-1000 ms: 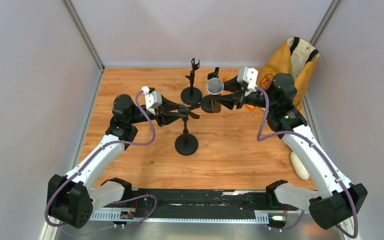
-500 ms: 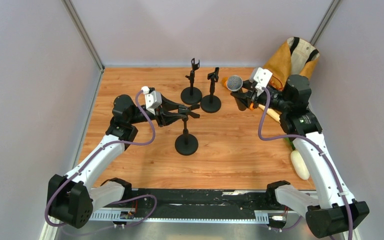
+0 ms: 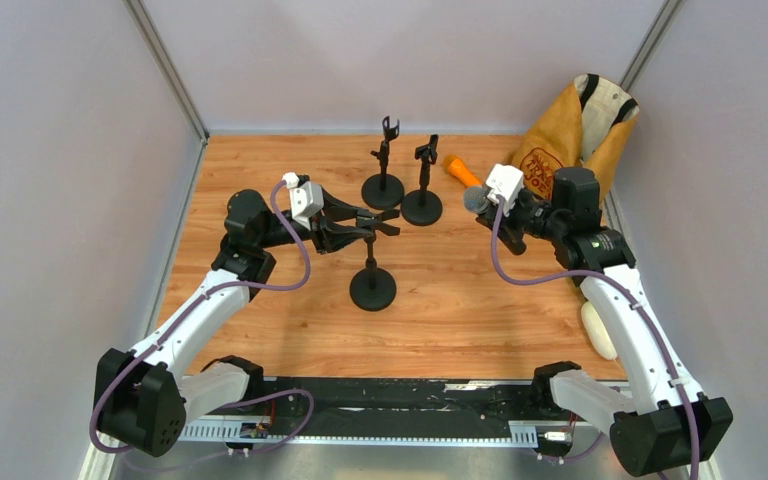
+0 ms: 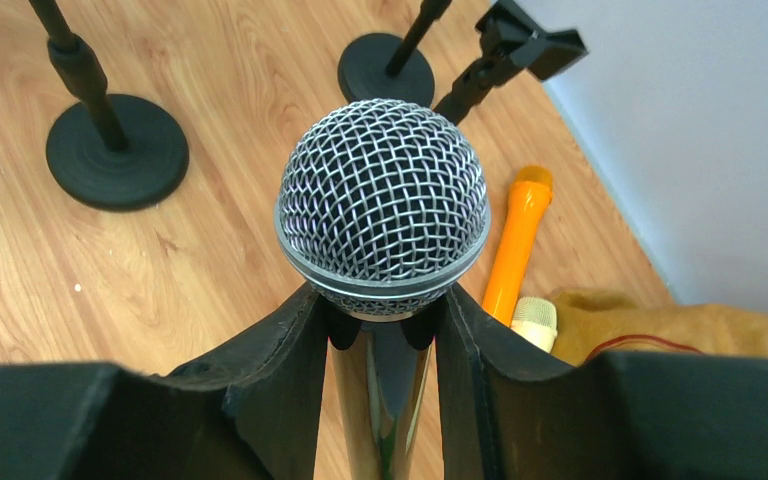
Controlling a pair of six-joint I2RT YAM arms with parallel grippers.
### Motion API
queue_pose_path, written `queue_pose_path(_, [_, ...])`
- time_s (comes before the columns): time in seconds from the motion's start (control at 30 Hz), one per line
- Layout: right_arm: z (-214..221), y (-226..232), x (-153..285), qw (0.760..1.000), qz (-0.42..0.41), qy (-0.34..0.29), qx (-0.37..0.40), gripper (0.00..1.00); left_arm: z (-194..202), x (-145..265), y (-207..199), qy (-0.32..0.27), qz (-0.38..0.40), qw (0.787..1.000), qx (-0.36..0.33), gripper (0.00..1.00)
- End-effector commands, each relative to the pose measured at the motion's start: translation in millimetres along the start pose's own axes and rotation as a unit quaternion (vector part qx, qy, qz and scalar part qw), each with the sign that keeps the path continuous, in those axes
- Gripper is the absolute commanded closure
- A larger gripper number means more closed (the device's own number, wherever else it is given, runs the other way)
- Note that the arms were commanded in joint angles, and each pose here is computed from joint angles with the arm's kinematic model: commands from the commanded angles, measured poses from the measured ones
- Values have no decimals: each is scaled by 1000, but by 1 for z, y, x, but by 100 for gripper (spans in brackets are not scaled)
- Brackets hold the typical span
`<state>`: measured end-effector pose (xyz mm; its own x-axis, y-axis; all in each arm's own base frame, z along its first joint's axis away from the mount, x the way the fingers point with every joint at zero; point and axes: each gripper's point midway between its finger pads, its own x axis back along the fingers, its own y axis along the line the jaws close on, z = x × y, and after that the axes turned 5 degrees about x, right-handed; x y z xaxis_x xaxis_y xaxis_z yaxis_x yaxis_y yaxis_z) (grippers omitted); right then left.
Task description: Remove the microphone from the stand
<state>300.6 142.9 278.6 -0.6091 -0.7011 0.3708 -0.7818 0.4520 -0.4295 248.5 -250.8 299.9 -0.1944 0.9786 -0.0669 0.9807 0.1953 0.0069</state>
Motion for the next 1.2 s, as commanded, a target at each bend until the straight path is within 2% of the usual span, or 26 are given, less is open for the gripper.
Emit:
queue_pose_path(0.0, [5,-2,9,999,15,15,24,96,-4,-1,-2,-8,4,1000,-12,100])
queue_pose_path(0.27, [14,0,-1,1000,3,25,-6,97,-1,-2,0,-6,4,1000,-10,100])
queue_pose_path(0.53, [74,-16,-18,989,36,137,-41,98,0,-1,0,-5,2,1000,-11,100])
queue_pose_path(0.7, [102,-15,-26,982,44,179,-32,97,2,-3,1,-4,4,1000,-8,100])
queue_pose_path(0.97, [164,-19,-53,957,50,284,-21,95,1,-4,-1,-4,4,1000,-9,100])
queue_pose_path(1.17, [192,-19,-80,945,42,323,-36,97,1,-4,-1,-3,5,1000,-9,91])
